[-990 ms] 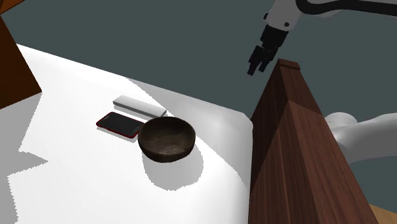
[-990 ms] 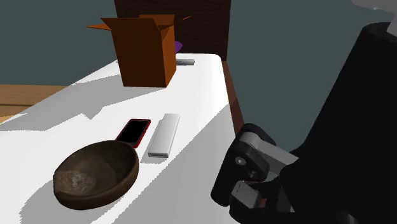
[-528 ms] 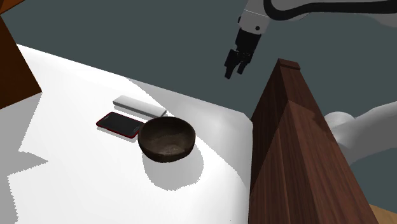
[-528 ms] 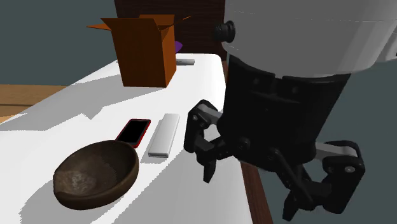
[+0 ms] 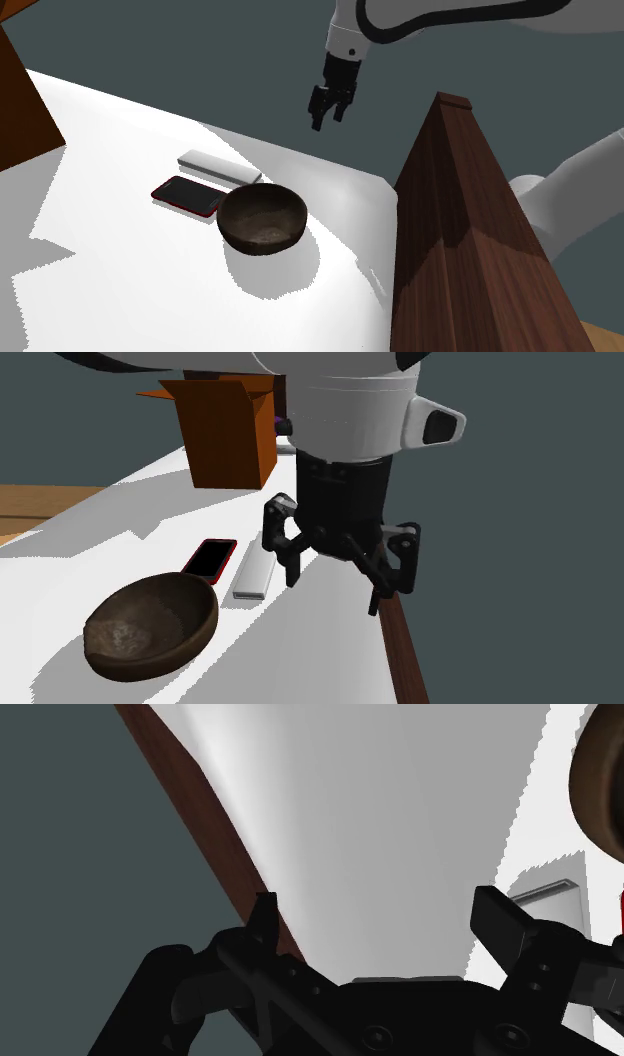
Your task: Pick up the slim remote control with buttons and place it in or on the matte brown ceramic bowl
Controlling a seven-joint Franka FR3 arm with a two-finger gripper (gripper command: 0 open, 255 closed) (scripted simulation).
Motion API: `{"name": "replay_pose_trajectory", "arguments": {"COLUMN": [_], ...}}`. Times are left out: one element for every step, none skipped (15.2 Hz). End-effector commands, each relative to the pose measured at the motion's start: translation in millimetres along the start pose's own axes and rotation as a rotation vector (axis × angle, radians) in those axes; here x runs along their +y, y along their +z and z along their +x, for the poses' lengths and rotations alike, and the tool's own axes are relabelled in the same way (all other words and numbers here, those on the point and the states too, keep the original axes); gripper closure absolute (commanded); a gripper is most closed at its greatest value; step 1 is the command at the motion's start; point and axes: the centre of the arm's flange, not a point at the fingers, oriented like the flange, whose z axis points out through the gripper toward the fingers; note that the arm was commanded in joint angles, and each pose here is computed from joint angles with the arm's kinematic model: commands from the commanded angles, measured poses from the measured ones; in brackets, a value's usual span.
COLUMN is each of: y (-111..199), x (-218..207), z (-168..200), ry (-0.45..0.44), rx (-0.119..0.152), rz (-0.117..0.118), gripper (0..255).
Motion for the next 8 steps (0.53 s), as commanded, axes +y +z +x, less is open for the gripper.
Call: {"name": "replay_pose_trajectory", "arguments": {"y": [12.2,16.8,21.4,26.0,30.7,35.3,40.0,44.8], "x": [-20.0,-29.3,-38.6,-48.1,-57.5,-67.1,-76.7,-86.4], "z": [18.6,27.3,36.0,44.5,53.0,61.4,69.7,77.9], "ry": [-0.016,-0.025,-0.033,-0.041,-0.049,-0.057,-0.066,-0.074], "rx": [-0.005,-0.007,-0.009,-0.011,-0.014,-0.016,-0.018,-0.021], "rz": [-0.001,-0.002,-0.003,-0.004,-0.005,-0.006,-0.007,-0.008], "gripper": [0,0,0,0,0,0,0,0]}}
